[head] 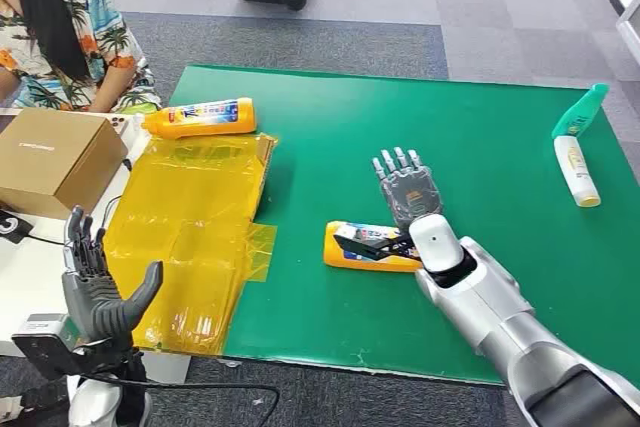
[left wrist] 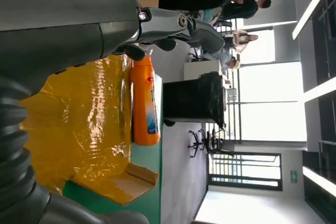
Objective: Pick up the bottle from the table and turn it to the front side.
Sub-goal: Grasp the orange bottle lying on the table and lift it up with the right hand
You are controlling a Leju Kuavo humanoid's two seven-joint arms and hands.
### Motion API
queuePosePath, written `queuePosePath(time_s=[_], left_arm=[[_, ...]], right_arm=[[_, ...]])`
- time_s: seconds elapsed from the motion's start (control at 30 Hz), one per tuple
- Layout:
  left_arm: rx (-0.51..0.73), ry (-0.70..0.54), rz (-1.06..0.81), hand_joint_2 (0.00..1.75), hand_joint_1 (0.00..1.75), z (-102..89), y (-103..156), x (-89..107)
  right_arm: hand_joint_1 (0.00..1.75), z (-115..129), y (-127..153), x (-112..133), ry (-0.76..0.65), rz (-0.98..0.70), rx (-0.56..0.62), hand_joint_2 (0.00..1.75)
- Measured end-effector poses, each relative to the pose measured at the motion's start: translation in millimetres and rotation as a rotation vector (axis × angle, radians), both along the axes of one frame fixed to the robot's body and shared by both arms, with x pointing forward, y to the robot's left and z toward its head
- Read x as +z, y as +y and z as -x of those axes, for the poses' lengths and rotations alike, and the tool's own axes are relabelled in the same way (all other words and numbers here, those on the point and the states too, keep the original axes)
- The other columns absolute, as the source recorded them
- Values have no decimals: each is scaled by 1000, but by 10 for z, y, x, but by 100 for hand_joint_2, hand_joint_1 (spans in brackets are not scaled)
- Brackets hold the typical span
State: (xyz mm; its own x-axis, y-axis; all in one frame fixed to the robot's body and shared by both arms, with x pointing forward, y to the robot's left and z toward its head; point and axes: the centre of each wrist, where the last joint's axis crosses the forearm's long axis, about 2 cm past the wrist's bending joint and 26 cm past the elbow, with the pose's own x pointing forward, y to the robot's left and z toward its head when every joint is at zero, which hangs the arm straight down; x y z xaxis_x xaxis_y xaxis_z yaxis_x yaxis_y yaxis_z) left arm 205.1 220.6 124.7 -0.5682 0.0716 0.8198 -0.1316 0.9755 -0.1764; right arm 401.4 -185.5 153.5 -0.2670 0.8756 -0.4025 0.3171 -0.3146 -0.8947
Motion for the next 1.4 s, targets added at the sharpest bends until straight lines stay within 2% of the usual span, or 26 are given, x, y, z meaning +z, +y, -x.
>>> queuePosePath(time_s=[0.17, 0.3, 0.43, 0.57, 0.7, 0.93, 1.17, 1.4], left_arm=[[2, 0, 5, 175, 0, -1, -13, 4], [0, -7, 16, 175, 0, -10, -48, 18], [2, -17, 29, 175, 0, -40, -88, 44], [-8, -22, 37, 175, 0, -58, -87, 44], [-45, -41, 40, 175, 0, -91, -82, 41], [-62, -45, 37, 175, 0, -112, -69, 13], [-66, -48, 35, 175, 0, -118, -62, -12], [-63, -47, 34, 175, 0, -118, -53, -18]], right_arm=[[0, 63, 13, 5, -95, -86, 49, 175], [0, 167, 21, 43, -213, -303, 131, 175], [0, 216, 11, 72, -72, -556, 172, 175], [0, 211, -65, 59, 135, -643, 186, 175], [0, 195, -279, -19, 371, -617, 207, 175], [0, 164, -722, -86, 504, -447, 151, 175], [0, 84, -986, -29, 525, -320, 99, 175], [0, 46, -1029, -22, 501, -233, 23, 175]])
